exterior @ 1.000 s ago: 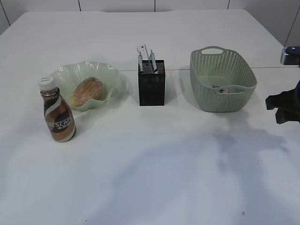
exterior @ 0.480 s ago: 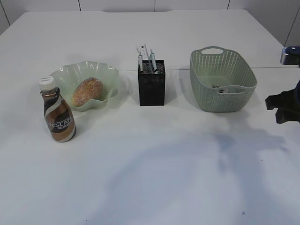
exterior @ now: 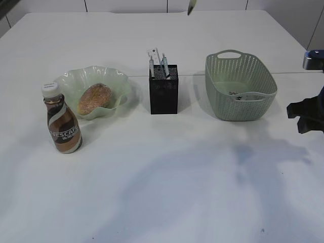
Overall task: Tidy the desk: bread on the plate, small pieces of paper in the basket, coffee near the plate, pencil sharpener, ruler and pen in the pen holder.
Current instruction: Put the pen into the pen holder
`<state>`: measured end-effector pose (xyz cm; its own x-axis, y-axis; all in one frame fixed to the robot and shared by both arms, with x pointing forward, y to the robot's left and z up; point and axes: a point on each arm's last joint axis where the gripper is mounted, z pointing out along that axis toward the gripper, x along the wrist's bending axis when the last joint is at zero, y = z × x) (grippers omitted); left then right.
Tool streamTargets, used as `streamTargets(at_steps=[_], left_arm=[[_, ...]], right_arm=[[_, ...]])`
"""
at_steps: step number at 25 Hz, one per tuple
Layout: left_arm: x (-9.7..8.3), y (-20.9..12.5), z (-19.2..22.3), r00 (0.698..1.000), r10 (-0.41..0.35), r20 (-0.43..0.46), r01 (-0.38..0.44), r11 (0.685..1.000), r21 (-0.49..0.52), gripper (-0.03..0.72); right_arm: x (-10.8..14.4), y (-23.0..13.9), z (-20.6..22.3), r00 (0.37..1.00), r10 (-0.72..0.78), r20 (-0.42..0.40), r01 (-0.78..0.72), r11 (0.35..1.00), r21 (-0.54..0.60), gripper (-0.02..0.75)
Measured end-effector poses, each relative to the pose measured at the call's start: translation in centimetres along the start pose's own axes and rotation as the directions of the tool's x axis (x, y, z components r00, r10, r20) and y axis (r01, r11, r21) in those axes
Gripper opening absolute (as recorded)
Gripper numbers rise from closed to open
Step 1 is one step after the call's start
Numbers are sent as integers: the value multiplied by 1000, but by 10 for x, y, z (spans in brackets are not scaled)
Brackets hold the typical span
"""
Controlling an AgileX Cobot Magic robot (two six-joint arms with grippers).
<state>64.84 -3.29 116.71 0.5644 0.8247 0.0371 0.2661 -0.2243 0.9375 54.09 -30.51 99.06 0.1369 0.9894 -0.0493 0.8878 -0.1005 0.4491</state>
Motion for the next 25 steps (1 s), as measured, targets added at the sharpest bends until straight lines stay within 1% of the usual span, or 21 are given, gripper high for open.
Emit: streamTargets(at_steps=[4,8,11,19,25], left_arm=[[-2,-25,18,1000,5,1,-5,995,99,93],[-5,-51,30,1000,-3,10,1,974,225,92],[-5,-61,34,1000,-5,13,2,965,264,92],[-5,-40,4,1000,-11,12,7,958,288,92],[7,-12,-31,1000,0,2,0,967,256,92]], right_arm=[[0,0,0,1000,0,-1,0,1000,-2,393],[0,0,0,1000,0,-1,0,1000,-2,393],[0,0,0,1000,0,-1,0,1000,-4,393],[0,0,0,1000,0,-1,0,1000,-4,393],[0,0,0,1000,1,-2,-1,1000,-3,393]])
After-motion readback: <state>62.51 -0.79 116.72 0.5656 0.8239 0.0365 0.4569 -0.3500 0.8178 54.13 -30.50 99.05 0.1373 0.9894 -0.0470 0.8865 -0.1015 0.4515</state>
